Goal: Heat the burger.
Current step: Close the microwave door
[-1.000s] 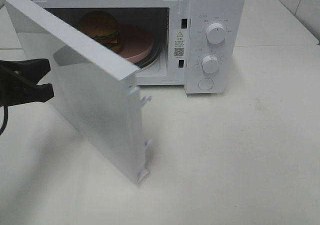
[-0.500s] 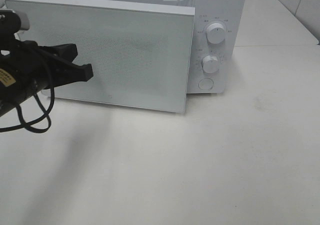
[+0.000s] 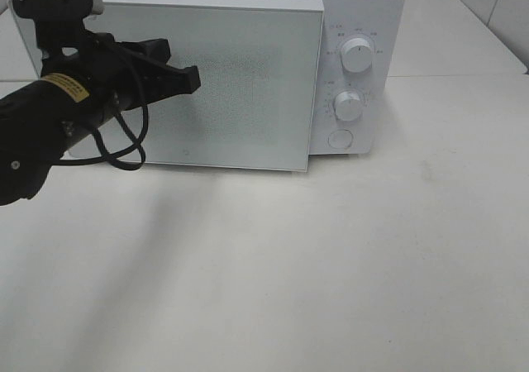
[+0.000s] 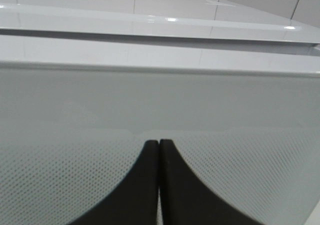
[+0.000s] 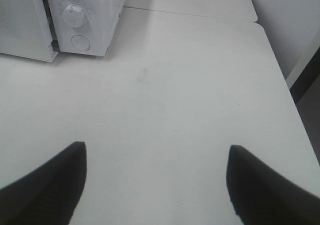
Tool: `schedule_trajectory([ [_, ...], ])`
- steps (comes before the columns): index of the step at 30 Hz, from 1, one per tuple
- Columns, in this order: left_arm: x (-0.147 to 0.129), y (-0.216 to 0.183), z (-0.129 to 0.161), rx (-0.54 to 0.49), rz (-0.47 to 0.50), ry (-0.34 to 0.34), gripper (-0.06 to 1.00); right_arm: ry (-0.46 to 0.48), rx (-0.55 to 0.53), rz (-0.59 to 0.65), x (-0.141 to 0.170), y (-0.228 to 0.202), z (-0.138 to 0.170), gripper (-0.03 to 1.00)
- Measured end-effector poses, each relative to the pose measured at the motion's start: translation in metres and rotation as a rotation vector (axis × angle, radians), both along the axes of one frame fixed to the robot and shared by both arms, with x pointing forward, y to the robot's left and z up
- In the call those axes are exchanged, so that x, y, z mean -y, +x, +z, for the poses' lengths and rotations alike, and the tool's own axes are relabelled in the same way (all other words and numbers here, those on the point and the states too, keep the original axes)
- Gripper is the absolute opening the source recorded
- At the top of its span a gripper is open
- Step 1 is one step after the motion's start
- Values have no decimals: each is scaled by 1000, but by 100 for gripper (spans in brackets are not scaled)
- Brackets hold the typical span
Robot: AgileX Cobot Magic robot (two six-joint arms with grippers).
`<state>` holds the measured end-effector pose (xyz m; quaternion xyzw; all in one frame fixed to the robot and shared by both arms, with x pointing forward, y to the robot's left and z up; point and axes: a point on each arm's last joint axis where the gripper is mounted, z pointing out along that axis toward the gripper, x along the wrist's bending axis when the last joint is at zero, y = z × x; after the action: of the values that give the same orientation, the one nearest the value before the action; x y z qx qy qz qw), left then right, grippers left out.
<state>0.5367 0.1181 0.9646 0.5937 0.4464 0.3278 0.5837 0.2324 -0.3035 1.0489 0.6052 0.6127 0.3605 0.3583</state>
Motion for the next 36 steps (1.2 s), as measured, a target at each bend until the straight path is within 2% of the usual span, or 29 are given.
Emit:
schedule_trajectory([
  [13, 23, 19, 3, -2, -28, -19, 0, 0, 0, 0, 0, 0, 0, 75],
  [20, 57, 20, -2, -14, -90, -25, 0, 0, 0, 0, 0, 0, 0, 75],
  [36, 82, 34, -2, -35, -126, -26, 0, 5, 0, -6, 0, 0, 0, 75],
])
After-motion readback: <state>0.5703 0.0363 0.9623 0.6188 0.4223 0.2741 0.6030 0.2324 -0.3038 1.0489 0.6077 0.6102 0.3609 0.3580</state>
